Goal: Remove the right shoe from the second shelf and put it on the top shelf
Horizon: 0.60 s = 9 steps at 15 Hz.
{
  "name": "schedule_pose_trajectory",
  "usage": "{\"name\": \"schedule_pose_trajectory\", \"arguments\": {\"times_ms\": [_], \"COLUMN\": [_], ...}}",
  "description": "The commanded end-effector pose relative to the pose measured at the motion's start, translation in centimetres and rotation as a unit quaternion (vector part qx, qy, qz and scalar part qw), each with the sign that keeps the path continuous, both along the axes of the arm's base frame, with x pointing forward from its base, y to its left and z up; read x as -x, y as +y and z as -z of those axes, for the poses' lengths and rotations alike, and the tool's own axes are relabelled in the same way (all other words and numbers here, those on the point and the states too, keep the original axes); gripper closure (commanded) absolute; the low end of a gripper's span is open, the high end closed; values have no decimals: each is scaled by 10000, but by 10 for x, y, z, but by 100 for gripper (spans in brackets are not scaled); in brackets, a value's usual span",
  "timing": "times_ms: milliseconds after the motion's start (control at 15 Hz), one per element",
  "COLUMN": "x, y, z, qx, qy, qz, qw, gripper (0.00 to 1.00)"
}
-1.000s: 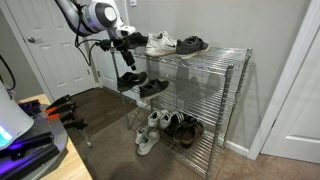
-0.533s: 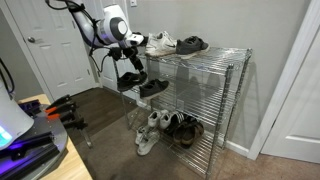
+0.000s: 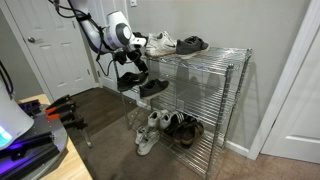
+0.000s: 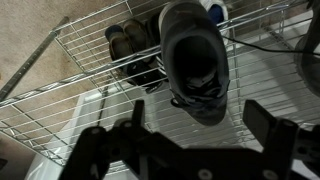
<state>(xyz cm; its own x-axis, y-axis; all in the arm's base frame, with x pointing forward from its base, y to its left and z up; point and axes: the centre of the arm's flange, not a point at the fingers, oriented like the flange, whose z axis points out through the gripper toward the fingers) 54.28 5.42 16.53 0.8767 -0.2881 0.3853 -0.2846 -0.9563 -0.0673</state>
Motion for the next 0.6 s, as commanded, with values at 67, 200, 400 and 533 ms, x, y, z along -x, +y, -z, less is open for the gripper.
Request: {"name": "schedule_pose_trajectory", "arguments": {"times_ms": [67, 200, 400, 533], "x": [0, -1, -2, -2], "y": [0, -1, 7, 18], "z": [0, 0, 12, 26], "qx": [7, 8, 104, 322], "qy": [-2, -4, 79, 124], "qz": [2, 5, -123, -179], "qw": [10000, 10000, 9998, 9992], "gripper": [0, 0, 0, 0]}}
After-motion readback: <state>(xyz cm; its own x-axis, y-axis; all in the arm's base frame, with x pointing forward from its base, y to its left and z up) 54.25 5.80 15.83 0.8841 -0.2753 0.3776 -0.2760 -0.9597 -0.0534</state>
